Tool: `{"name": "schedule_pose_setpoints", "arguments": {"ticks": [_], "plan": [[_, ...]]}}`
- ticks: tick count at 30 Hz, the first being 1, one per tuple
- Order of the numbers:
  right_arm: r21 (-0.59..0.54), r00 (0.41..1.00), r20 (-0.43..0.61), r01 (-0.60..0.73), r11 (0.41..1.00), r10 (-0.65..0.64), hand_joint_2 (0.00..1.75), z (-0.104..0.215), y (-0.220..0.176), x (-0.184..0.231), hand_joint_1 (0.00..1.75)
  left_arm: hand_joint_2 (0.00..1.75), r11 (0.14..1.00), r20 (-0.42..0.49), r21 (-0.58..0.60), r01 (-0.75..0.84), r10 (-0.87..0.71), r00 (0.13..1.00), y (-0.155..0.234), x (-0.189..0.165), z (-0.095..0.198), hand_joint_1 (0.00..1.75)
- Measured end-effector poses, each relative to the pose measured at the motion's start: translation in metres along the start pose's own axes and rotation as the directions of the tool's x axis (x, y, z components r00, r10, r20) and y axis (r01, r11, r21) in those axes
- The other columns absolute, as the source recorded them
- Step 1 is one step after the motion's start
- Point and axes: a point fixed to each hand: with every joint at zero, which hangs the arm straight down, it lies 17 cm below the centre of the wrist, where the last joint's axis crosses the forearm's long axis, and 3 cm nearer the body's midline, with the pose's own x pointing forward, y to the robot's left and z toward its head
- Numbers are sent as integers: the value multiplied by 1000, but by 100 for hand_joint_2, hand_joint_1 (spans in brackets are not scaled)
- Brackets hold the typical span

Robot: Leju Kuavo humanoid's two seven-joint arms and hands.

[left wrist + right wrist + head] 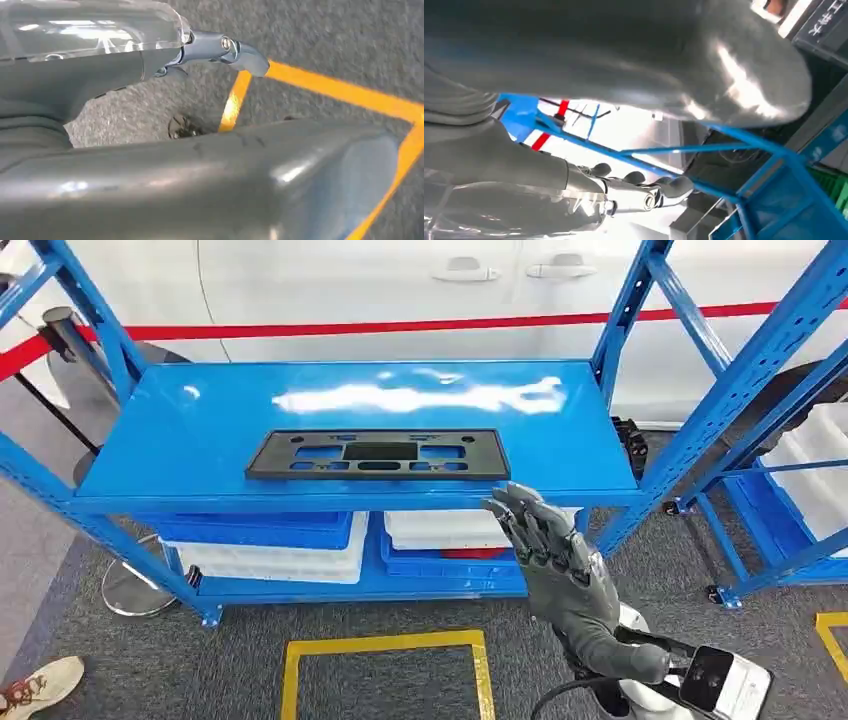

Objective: Take the parts from the cabinet and place them on the table.

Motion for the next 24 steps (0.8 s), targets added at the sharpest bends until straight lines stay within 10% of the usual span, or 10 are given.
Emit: {"name": "schedule_pose_setpoints", "arguments": {"ticks": [19,20,24], "plan": [[16,987,-158,17,1000,-14,0,7,11,-52,0,0,1000,6,-5,18,-18,1000,0,3,-1,0],[20,983,-186,19,1000,-15,175,9,14,-59,0,0,1000,6,-6,20,-20,1000,-1,3,-1,0],[37,955,-295,31,999,-18,175,26,29,-94,0,0,1000,10,-6,22,-22,1000,-1,4,-1,0]]}}
